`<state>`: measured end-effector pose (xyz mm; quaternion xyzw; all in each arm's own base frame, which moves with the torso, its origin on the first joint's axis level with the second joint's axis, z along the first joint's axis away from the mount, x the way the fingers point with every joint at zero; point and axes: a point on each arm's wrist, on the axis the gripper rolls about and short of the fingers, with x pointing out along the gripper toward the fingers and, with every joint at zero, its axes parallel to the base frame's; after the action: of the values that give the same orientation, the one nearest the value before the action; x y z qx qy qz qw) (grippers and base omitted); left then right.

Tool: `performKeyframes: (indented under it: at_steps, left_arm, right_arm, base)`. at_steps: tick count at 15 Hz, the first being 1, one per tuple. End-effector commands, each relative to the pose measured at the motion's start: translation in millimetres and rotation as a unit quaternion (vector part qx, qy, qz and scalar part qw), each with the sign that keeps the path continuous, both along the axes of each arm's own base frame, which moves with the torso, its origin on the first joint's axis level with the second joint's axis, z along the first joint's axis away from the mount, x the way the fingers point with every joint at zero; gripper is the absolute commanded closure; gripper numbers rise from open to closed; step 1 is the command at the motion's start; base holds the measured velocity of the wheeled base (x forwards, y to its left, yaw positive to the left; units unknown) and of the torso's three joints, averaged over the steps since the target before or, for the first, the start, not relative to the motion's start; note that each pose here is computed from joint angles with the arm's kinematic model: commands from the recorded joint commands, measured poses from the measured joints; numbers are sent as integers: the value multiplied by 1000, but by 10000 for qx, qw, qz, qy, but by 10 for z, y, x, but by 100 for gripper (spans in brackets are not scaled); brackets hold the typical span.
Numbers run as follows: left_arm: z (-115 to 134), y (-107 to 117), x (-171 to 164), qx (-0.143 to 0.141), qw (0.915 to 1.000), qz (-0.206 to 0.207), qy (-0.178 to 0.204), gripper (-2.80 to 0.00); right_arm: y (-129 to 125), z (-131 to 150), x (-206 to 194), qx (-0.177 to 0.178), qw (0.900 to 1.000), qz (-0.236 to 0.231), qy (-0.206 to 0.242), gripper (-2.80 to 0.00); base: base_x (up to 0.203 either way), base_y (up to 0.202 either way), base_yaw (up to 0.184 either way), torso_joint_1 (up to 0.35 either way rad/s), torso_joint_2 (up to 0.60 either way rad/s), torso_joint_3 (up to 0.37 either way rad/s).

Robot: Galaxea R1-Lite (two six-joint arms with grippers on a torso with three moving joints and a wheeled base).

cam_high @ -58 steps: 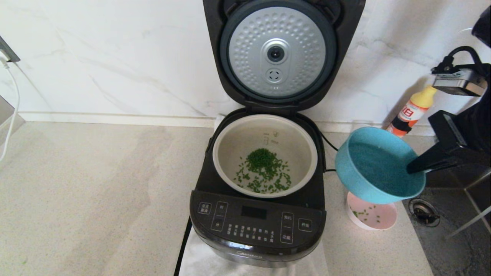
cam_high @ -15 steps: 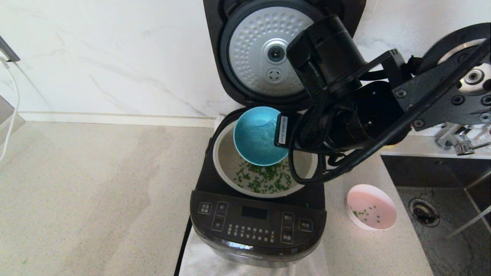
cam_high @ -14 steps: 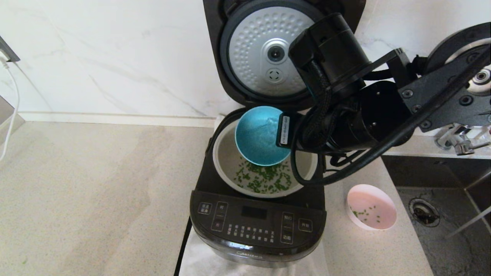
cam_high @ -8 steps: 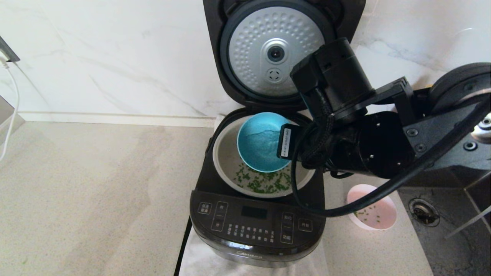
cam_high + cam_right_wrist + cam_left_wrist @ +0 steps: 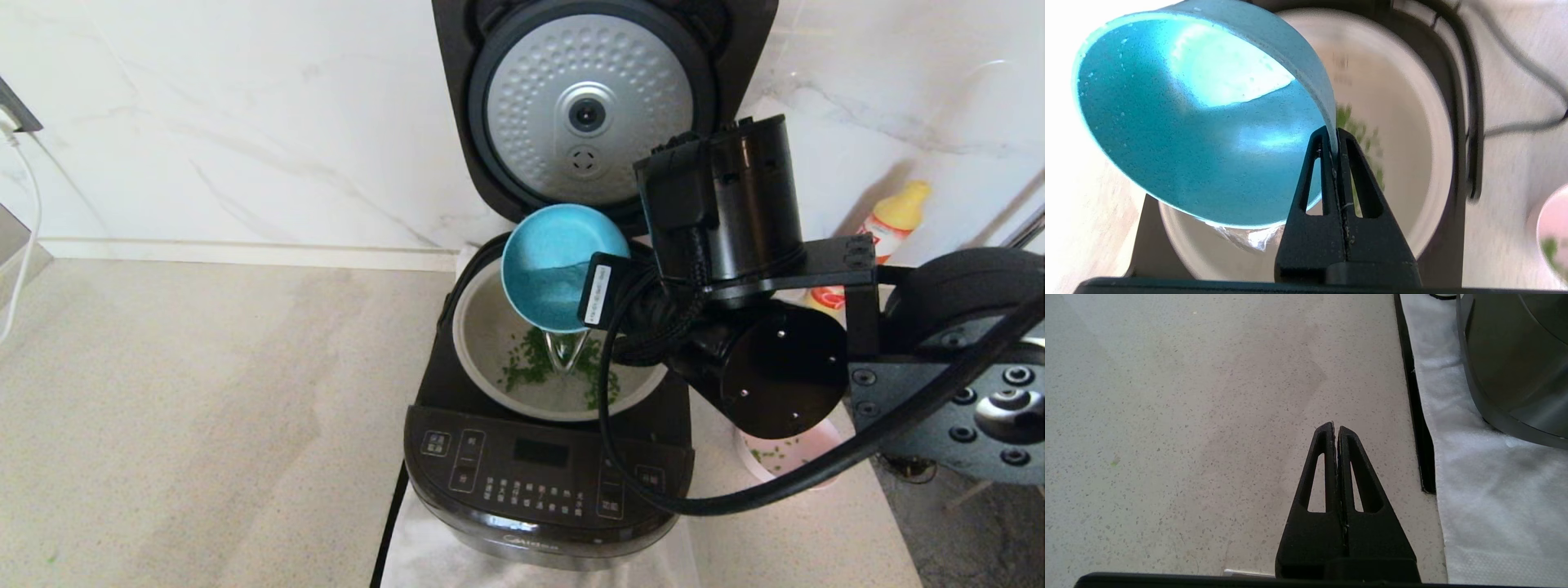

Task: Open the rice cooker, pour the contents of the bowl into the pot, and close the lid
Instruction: Pour the water from the bowl into the rice cooker

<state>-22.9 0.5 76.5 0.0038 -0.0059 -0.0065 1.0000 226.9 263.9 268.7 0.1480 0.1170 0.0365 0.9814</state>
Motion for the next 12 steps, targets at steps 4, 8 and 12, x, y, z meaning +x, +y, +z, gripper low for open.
performKeyframes:
  at_steps: [4, 8, 12]
  left_arm:
    - [-25, 0, 7, 1, 10000, 4, 43, 0]
    - [-25, 0, 7, 1, 10000, 4, 43, 0]
    - [-25, 0, 7, 1, 10000, 4, 43, 0]
  right_arm:
    - [81, -167, 64, -70, 9978, -86, -653, 0]
    - [104, -255, 130, -123, 9923, -168, -1223, 0]
    - [100, -432, 207, -303, 9850, -341, -1665, 0]
  base:
    - [0, 0, 0, 0, 0, 0]
    - [0, 0, 0, 0, 0, 0]
    - [0, 0, 0, 0, 0, 0]
